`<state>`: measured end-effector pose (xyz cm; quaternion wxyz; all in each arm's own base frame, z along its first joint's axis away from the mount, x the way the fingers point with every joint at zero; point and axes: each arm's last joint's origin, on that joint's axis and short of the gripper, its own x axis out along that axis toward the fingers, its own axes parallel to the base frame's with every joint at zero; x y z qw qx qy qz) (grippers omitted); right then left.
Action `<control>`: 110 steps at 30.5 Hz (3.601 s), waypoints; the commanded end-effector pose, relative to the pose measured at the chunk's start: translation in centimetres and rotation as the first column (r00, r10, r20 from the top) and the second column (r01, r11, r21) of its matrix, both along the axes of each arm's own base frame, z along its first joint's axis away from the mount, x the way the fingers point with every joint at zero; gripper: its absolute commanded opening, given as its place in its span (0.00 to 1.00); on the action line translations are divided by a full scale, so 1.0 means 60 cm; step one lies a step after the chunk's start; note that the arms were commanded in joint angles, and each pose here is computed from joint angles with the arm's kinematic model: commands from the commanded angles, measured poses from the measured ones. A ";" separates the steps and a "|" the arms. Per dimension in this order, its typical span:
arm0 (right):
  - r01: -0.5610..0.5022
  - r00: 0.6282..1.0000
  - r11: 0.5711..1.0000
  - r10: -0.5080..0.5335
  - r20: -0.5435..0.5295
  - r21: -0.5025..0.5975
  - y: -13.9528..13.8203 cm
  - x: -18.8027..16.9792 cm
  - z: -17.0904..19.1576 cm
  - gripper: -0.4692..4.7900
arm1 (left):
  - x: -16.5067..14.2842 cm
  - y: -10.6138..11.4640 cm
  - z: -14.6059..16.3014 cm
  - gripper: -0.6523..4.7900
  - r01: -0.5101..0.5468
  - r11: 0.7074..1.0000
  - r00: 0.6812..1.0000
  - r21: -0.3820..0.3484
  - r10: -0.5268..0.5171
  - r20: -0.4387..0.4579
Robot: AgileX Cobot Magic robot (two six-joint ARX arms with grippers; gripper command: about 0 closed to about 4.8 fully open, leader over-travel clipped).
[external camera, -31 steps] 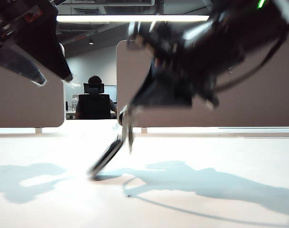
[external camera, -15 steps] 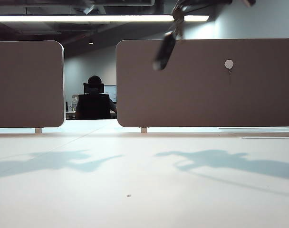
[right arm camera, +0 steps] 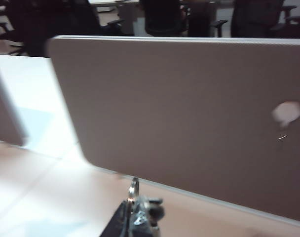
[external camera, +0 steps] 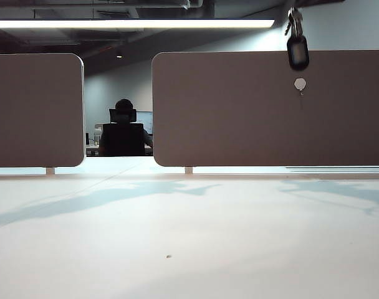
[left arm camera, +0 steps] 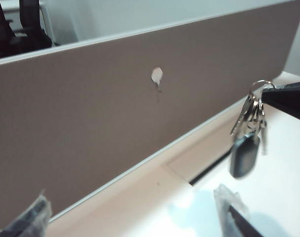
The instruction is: Hang the bunch of keys on the hook.
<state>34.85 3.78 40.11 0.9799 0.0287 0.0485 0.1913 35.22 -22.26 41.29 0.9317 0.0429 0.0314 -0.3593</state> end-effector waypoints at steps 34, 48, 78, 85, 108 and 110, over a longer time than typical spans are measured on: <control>0.212 0.971 0.973 -0.199 0.130 -0.092 -0.098 0.353 -0.131 0.07 | 0.100 -0.057 -0.099 1.00 -0.008 1.000 1.000 -0.011 0.008 0.012; 0.205 0.972 0.973 -0.191 0.134 -0.102 -0.105 0.371 -0.170 0.07 | 0.100 -0.057 -0.099 1.00 -0.007 1.000 1.000 -0.011 0.007 0.012; 0.217 0.957 0.970 -0.191 0.216 -0.105 -0.124 0.375 -0.150 0.07 | 0.099 -0.057 -0.101 1.00 -0.007 1.000 1.000 -0.010 0.007 0.009; 0.217 0.964 0.971 -0.197 0.176 -0.105 -0.139 0.382 -0.176 0.07 | 0.099 -0.057 -0.100 1.00 -0.007 1.000 1.000 -0.010 0.007 0.010; 0.167 0.975 0.973 -0.140 0.173 -0.157 -0.110 0.333 -0.075 0.07 | 0.099 -0.057 -0.101 1.00 -0.007 1.000 1.000 -0.010 0.007 0.010; 0.140 0.979 0.978 -0.112 0.171 -0.157 -0.110 0.329 -0.071 0.07 | 0.099 -0.057 -0.100 1.00 -0.007 1.000 1.000 -0.010 0.008 0.011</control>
